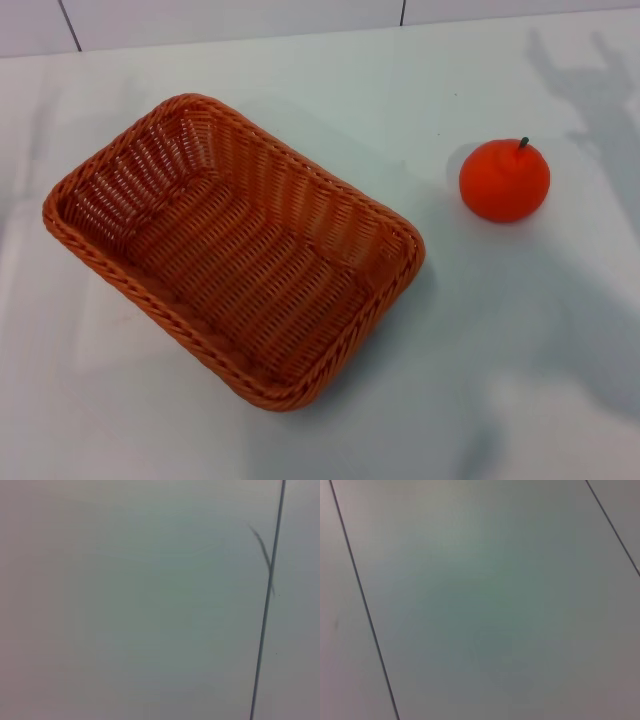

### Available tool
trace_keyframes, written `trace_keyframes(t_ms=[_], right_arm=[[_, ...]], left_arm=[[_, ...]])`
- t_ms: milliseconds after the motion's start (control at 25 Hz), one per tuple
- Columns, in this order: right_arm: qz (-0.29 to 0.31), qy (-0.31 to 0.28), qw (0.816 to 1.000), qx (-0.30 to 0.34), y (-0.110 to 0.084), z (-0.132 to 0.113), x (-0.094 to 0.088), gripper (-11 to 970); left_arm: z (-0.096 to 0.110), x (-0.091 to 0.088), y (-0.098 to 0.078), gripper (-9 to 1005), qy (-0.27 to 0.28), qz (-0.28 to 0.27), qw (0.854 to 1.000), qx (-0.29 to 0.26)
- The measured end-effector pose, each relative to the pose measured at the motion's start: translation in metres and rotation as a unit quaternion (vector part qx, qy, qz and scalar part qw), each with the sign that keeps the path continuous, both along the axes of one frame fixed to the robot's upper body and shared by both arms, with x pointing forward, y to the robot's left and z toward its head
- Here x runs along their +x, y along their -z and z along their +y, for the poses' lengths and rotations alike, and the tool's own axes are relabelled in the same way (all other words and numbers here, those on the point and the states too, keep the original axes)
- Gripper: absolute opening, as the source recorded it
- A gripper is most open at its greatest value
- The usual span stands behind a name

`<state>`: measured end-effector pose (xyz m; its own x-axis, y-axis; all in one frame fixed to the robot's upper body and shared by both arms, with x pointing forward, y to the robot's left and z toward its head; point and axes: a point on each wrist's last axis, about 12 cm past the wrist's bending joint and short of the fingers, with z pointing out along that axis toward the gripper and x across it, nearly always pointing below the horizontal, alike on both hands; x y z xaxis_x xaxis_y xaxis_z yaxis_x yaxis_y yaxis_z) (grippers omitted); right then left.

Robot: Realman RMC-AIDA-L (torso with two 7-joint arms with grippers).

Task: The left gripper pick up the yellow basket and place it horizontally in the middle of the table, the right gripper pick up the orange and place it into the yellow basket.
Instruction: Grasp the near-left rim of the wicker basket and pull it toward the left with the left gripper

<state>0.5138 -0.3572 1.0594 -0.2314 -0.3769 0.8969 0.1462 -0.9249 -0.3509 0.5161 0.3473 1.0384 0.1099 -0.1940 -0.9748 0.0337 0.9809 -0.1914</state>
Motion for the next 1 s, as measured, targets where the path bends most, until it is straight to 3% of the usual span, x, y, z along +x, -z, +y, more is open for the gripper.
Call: trace_keyframes(t_ms=[800,1000], right_arm=[[-0.001,-0.001,1.0,0.0,-0.0001,0.0002,-0.0002,940],[-0.001,-0.001,1.0,0.001,-0.0003,0.0004,0.0002,938]], left_arm=[[0.0008,-0.001,-0.0003,871,0.0,-0.002,1.0,0.001],[0.0008,0.0006,-0.0023,872,0.012,-0.002,1.0,-0.023]])
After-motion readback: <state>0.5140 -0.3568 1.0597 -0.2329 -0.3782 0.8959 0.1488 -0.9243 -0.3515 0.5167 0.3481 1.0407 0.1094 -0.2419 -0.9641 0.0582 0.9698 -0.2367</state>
